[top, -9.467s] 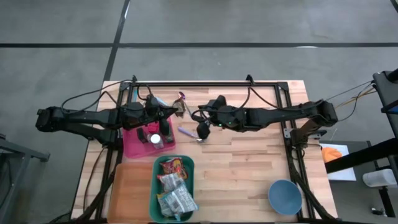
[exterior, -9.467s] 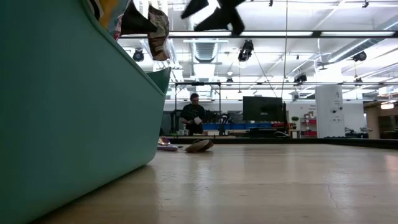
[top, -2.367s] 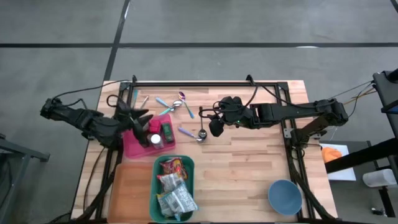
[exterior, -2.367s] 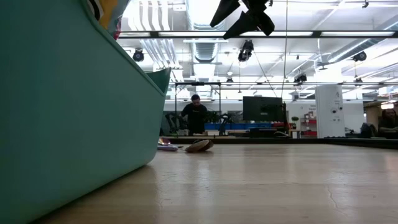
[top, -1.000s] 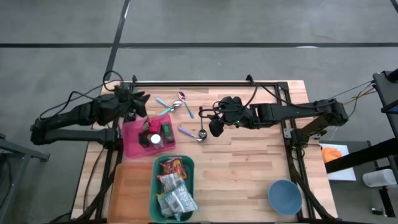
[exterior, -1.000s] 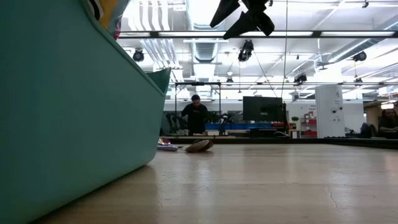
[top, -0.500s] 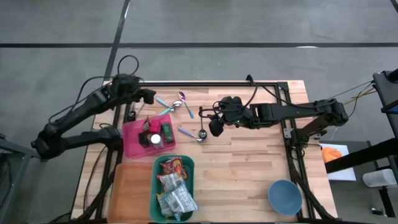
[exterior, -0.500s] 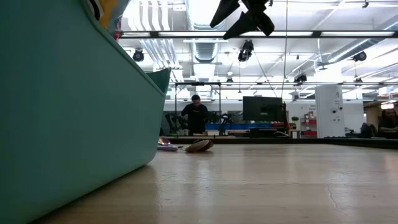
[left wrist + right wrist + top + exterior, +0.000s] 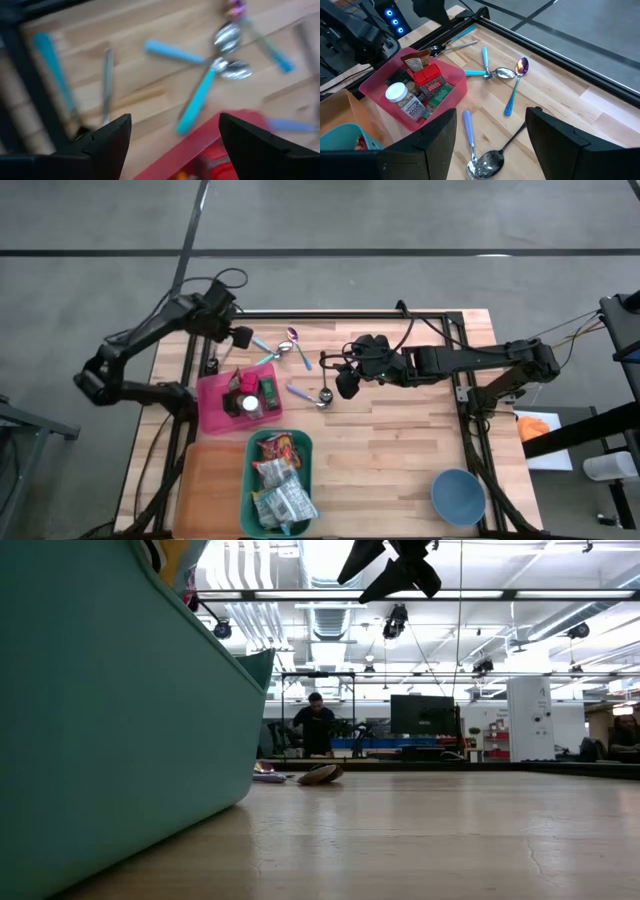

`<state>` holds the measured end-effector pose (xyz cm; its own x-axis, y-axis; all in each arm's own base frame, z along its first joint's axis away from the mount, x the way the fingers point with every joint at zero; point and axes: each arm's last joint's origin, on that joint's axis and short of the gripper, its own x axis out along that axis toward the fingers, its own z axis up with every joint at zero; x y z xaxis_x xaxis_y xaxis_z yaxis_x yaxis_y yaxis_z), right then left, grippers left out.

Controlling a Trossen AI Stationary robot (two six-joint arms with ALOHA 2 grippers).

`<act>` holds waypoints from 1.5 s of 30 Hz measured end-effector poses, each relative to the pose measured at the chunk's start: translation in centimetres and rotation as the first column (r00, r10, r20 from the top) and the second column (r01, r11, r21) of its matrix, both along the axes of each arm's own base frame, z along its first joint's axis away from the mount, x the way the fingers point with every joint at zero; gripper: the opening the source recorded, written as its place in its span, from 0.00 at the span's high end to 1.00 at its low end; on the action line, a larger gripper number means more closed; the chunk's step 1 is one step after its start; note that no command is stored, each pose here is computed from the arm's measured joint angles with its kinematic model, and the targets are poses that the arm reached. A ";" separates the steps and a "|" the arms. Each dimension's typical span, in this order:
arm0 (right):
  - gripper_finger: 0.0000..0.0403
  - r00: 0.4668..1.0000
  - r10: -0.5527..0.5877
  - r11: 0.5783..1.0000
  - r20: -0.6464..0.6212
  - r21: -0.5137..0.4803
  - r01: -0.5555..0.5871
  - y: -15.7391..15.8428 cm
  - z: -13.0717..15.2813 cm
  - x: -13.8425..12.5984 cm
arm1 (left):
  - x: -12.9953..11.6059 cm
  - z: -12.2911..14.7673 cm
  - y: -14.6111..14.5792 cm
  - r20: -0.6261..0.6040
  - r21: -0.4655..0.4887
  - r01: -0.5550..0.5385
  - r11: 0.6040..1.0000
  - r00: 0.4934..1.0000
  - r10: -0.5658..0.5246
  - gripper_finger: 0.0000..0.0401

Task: Pick & Place Food Item
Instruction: Put the blue and black spoon into the orange bin

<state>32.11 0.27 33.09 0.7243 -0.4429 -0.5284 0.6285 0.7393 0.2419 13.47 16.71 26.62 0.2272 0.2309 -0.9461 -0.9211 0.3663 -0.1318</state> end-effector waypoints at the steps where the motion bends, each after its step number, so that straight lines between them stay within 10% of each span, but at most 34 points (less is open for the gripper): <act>1: 0.42 1.000 0.000 1.000 0.000 0.000 0.000 0.0 0.0 0.0 | 0.2 0.2 0.3 -0.049 -0.022 -0.011 1.000 0.999 0.010 0.25; 20: 0.42 1.000 0.003 1.000 0.000 0.002 -0.003 0.0 0.0 0.0 | 2.8 -5.4 4.6 -0.431 -0.163 -0.087 0.983 0.903 0.009 0.25; 45: 0.42 0.998 -0.040 0.999 -0.040 -0.008 0.040 -1.4 -0.4 -0.3 | 1.2 -11.6 4.8 -0.414 -0.165 0.023 0.986 0.906 -0.090 0.25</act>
<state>31.85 -1.14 32.72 0.6844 -0.4748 -0.5533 0.6665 0.7151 0.2108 14.70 21.48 15.01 -0.1895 0.0748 -0.9790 -0.8818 0.4256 0.2032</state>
